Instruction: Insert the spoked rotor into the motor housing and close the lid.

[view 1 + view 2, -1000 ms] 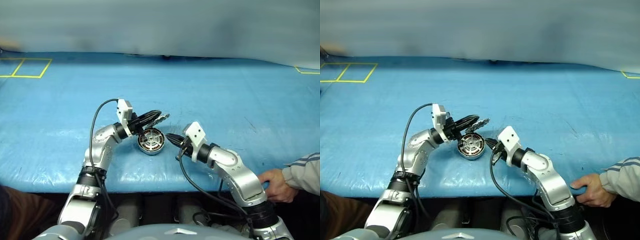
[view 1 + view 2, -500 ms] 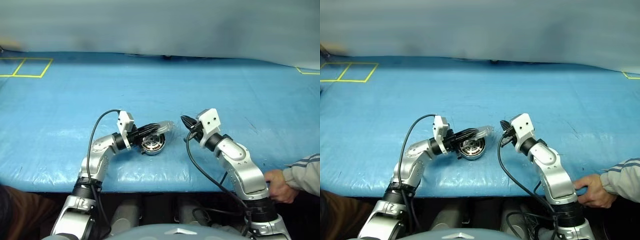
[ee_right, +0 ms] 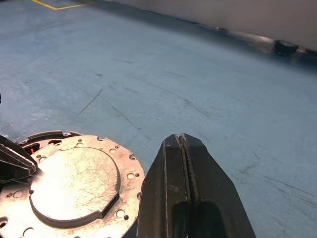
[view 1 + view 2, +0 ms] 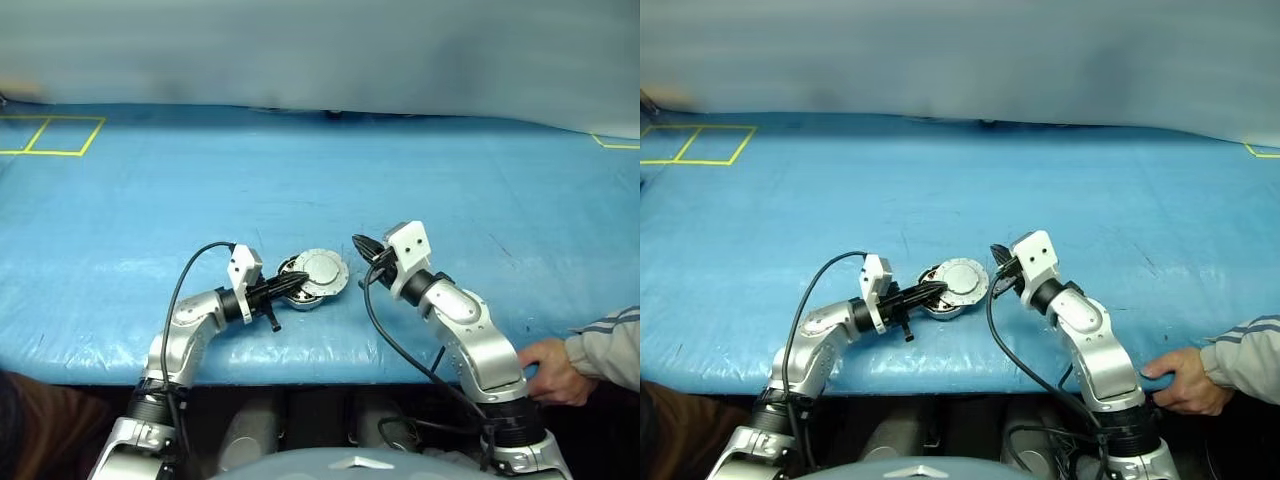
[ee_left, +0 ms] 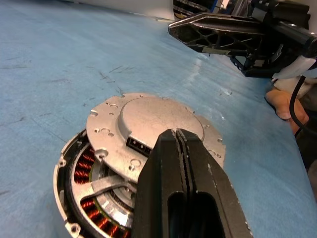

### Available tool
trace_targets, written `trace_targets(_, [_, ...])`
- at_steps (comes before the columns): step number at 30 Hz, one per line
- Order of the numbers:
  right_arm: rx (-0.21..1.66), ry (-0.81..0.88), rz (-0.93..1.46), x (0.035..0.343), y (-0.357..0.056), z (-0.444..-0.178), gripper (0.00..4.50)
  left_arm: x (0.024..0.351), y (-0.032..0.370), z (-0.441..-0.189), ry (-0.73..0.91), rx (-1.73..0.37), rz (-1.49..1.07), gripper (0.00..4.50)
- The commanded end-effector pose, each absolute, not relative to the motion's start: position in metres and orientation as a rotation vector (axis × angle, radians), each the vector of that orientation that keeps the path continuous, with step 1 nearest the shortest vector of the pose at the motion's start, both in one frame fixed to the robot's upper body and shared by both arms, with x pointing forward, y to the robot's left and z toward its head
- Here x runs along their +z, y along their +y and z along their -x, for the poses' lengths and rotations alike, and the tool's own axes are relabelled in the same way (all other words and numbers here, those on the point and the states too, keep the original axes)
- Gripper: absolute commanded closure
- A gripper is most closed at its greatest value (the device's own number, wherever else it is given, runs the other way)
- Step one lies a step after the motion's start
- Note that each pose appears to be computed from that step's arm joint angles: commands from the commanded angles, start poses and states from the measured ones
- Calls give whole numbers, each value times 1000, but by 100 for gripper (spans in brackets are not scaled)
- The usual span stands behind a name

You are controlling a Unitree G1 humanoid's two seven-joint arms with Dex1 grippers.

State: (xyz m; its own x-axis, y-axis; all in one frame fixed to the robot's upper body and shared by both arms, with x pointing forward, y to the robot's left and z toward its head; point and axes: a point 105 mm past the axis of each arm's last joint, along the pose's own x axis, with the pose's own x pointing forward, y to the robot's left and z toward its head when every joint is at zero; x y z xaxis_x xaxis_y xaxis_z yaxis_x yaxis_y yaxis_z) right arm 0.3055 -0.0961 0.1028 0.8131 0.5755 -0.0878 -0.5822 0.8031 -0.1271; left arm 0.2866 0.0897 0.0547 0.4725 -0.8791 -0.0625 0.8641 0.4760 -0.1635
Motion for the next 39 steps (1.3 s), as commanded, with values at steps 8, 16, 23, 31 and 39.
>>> trace_targets(8, [689,20,144,108,-83,-301,450,71,96,-286,32,-1037,126,447])
trace_targets(16, [774,33,111,105,-70,-294,450,111,115,-275,-173,-1046,147,447])
trace_targets(23, [826,47,151,98,-61,-292,292,107,121,-260,-189,-1058,65,450])
trace_targets(31, [855,48,165,94,-53,-291,27,82,118,-250,-120,-1059,-17,450])
trace_targets(39, [881,85,171,86,-48,-290,3,60,117,-243,-63,-1077,-103,450])
